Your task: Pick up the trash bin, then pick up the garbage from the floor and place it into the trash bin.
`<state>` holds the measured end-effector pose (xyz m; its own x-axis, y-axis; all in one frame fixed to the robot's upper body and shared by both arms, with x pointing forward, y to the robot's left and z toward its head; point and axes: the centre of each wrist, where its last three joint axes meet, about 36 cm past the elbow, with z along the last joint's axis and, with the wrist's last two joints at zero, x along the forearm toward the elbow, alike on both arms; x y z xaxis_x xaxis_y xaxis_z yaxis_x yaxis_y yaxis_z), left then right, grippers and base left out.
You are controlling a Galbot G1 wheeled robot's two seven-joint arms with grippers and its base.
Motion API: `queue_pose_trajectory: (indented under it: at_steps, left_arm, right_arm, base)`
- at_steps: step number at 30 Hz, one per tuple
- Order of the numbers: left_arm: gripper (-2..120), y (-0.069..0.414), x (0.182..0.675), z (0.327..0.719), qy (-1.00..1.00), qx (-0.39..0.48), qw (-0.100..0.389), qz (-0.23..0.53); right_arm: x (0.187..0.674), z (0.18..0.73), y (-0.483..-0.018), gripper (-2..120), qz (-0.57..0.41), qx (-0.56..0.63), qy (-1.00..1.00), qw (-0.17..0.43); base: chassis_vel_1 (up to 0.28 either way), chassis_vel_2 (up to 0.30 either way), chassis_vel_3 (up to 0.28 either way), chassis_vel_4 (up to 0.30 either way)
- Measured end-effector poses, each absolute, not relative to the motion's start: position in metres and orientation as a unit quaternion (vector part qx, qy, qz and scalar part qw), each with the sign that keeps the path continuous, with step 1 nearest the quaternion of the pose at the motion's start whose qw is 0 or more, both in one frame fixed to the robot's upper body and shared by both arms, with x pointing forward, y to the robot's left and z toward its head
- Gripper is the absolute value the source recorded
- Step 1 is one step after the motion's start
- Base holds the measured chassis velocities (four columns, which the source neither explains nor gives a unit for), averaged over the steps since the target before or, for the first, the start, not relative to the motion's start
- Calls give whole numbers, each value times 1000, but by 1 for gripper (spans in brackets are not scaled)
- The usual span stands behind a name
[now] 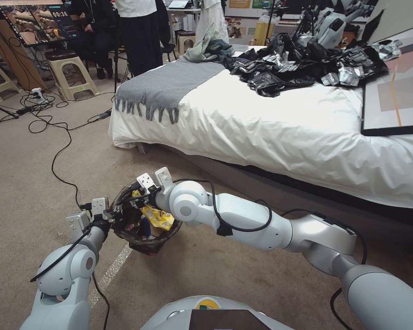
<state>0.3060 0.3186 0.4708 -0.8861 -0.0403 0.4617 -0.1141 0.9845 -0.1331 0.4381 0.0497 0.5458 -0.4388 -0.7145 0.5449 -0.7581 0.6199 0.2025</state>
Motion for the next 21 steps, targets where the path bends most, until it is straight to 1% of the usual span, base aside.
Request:
queue_pose_trajectory:
  at_steps: [1, 2, 5, 6, 8, 9, 10, 12, 13, 14, 15, 17, 18, 20, 21]
  left_arm:
    - [5, 319, 306, 471, -968, 40, 235, 79]
    - [5, 319, 306, 471, -968, 40, 235, 79]
    - [5, 319, 306, 470, -968, 40, 236, 78]
    - [5, 319, 306, 470, -968, 40, 236, 78]
    - [5, 319, 306, 470, -968, 40, 237, 77]
    - [5, 319, 306, 469, -968, 39, 237, 77]
    - [5, 319, 306, 469, -968, 39, 237, 77]
    - [5, 319, 307, 469, -967, 39, 238, 76]
    - [5, 319, 307, 468, -967, 39, 239, 75]
    - [5, 319, 307, 468, -967, 39, 239, 75]
    - [5, 319, 307, 468, -967, 39, 239, 75]
    - [5, 319, 307, 468, -967, 39, 238, 75]
    - [5, 319, 307, 469, -968, 39, 238, 75]
    - [5, 320, 307, 470, -968, 38, 236, 74]
    - [5, 320, 307, 470, -968, 38, 236, 74]
  right_arm:
    - [439, 546, 50, 52, 34, 434, -848, 302]
    - [439, 546, 50, 52, 34, 434, -848, 302]
    - [440, 548, 48, 67, 29, 432, -850, 299]
    - [440, 548, 48, 67, 29, 432, -850, 299]
    - [438, 551, 47, 78, 22, 433, -852, 292]
    - [438, 553, 46, 80, 19, 434, -853, 290]
    - [438, 553, 46, 80, 19, 434, -853, 290]
    - [438, 559, 44, 92, 12, 433, -856, 283]
    - [439, 562, 43, 95, 9, 432, -857, 279]
    - [439, 562, 43, 95, 9, 432, -857, 279]
    - [440, 567, 42, 99, 4, 431, -861, 271]
    - [442, 572, 40, 100, -1, 429, -864, 262]
    - [444, 579, 37, 100, -7, 426, -869, 251]
    - [453, 601, 24, 100, -22, 402, -893, 200]
    - [453, 601, 24, 100, -22, 402, -893, 200]
  base:
    - [0, 0, 0, 0]
    - [0, 0, 0, 0]
    - [0, 0, 0, 0]
    - [0, 0, 0, 0]
    - [0, 0, 0, 0]
    - [0, 0, 0, 0]
    - [0, 0, 0, 0]
    - [0, 0, 0, 0]
    - [0, 0, 0, 0]
    - [0, 0, 0, 0]
    - [0, 0, 0, 0]
    - [0, 0, 0, 0]
    - [0, 0, 0, 0]
    - [0, 0, 0, 0]
    - [0, 0, 0, 0]
